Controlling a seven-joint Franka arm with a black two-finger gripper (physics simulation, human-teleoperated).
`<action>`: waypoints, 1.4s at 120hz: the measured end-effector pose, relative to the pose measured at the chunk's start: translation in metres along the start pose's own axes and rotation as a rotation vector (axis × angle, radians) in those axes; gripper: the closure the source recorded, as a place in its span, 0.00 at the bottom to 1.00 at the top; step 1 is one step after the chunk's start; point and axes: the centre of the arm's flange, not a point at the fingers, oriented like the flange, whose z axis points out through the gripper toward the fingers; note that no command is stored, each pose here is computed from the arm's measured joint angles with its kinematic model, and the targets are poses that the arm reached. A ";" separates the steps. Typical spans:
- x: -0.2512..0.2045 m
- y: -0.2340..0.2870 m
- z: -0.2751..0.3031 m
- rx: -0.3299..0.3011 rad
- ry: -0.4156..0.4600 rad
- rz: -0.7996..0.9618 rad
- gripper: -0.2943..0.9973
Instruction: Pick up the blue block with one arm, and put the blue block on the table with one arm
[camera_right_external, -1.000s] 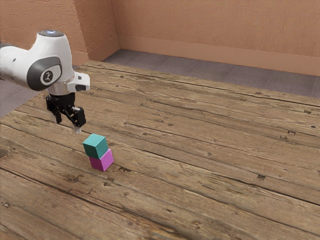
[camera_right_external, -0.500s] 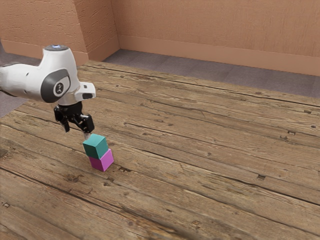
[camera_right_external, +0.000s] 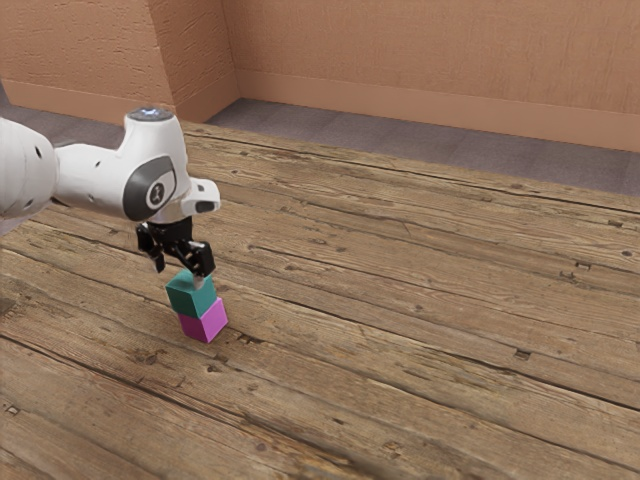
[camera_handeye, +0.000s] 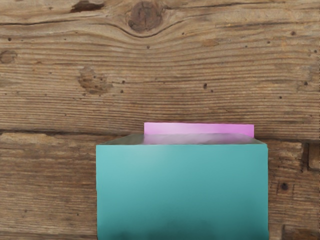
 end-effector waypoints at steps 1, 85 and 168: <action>0.000 0.000 0.001 0.000 -0.001 0.000 0.23; 0.008 0.009 0.039 0.000 -0.024 0.002 0.47; 0.054 0.113 0.031 0.007 0.036 0.161 0.50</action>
